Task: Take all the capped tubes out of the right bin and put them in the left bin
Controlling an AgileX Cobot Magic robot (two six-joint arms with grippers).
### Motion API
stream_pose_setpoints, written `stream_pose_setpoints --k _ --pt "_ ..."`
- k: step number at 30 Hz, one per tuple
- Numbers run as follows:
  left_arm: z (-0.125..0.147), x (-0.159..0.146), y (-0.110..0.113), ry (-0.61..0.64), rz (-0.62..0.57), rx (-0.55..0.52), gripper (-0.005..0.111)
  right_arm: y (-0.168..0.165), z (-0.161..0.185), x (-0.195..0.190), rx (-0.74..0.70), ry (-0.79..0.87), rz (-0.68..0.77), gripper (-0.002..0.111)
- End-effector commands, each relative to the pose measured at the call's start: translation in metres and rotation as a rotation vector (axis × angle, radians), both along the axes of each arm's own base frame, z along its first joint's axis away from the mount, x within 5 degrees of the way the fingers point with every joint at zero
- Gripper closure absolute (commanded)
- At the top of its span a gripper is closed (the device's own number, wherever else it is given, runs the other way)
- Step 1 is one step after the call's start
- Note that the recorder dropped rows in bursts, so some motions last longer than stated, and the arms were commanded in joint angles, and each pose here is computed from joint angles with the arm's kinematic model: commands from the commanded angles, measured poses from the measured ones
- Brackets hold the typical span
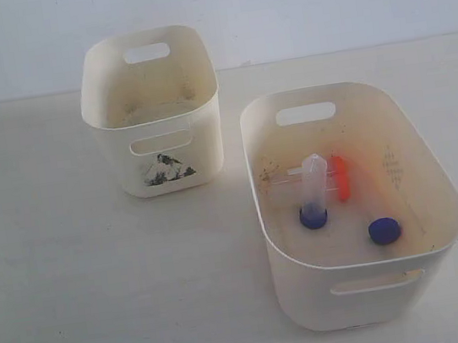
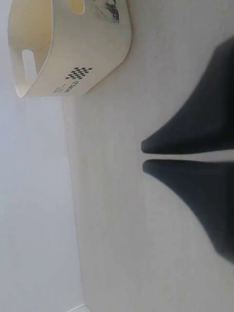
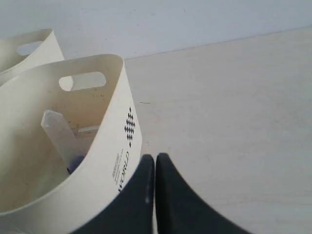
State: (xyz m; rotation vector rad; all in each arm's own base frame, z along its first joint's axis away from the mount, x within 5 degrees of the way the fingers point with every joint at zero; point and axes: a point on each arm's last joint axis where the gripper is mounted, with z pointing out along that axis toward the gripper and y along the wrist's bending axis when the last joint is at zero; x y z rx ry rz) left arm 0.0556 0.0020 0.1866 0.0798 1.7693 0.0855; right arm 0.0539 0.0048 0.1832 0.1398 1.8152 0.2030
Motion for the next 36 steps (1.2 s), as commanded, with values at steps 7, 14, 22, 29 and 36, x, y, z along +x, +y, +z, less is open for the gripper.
stream_pose_setpoints --k 7,14,22,29,36 --pt "0.003 0.0 0.0 -0.02 0.001 -0.018 0.102 -0.001 0.006 0.001 -0.049 -0.07 0.001 0.108" --pt "0.003 0.0 0.0 -0.02 0.001 -0.018 0.102 -0.006 0.055 -0.004 0.019 -0.618 -0.065 0.108" --pt "0.003 0.0 0.0 -0.02 0.001 -0.018 0.102 0.0 0.093 0.019 -0.017 -0.101 -0.003 0.108" --pt "0.003 0.0 0.0 -0.02 0.001 -0.018 0.102 0.002 0.091 0.046 0.099 -0.006 -0.015 0.108" --pt "0.003 0.0 0.0 -0.02 0.001 -0.018 0.102 0.012 0.12 0.046 0.104 0.015 0.088 0.108"
